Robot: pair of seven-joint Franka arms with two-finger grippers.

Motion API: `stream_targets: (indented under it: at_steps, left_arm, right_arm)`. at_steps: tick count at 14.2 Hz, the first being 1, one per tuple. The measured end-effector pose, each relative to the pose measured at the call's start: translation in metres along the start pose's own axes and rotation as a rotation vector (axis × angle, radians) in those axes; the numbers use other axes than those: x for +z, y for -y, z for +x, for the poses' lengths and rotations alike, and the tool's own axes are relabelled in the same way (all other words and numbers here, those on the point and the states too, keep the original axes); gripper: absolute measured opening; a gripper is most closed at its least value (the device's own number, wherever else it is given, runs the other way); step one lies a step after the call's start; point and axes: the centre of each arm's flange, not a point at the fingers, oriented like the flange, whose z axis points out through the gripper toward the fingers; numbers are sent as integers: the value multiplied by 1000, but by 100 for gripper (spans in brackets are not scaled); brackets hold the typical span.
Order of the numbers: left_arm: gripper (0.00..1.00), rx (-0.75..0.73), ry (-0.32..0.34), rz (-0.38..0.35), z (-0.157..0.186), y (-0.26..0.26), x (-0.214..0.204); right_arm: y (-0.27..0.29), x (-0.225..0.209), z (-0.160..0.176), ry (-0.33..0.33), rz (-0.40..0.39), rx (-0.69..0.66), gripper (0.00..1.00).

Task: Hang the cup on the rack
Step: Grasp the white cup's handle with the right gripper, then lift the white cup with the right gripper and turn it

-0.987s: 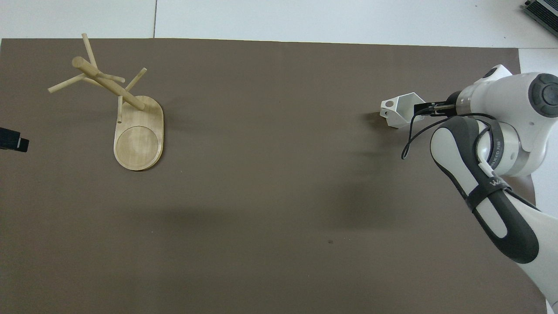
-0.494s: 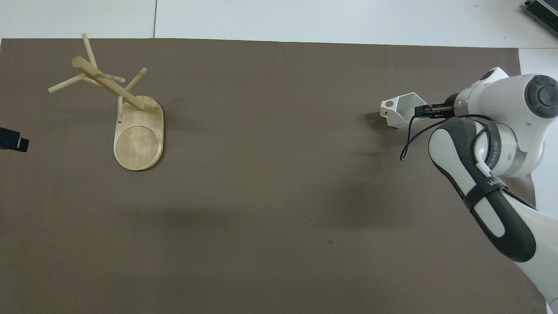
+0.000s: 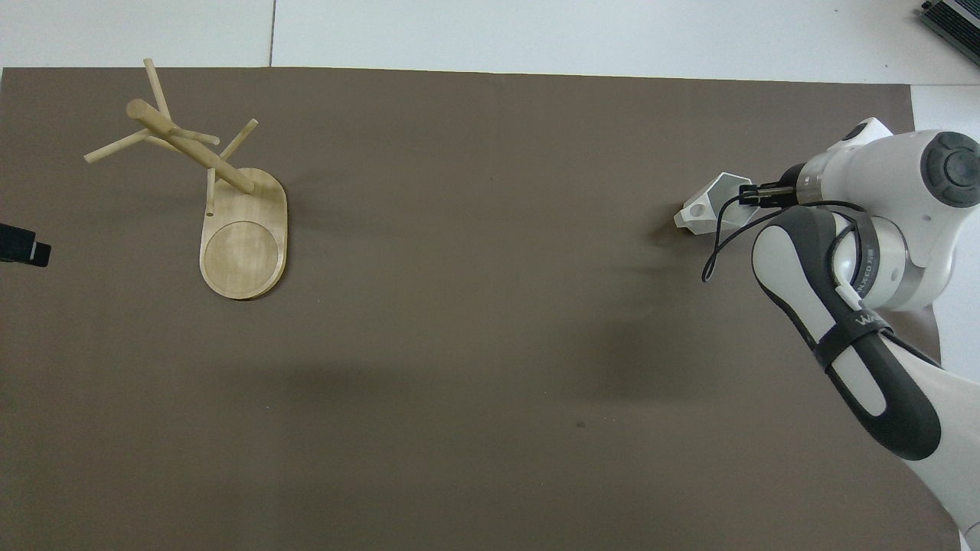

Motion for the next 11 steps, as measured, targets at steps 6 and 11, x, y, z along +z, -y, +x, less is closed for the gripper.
stream_targets:
  at_steps: [6,11]
  left_arm:
    - [100,0,0,0,0,0,0]
    - [100,0,0,0,0,0,0]
  right_arm:
    - [2,-3,2,-8,8,5,4]
    - [2,-6,3,9,11,5,4]
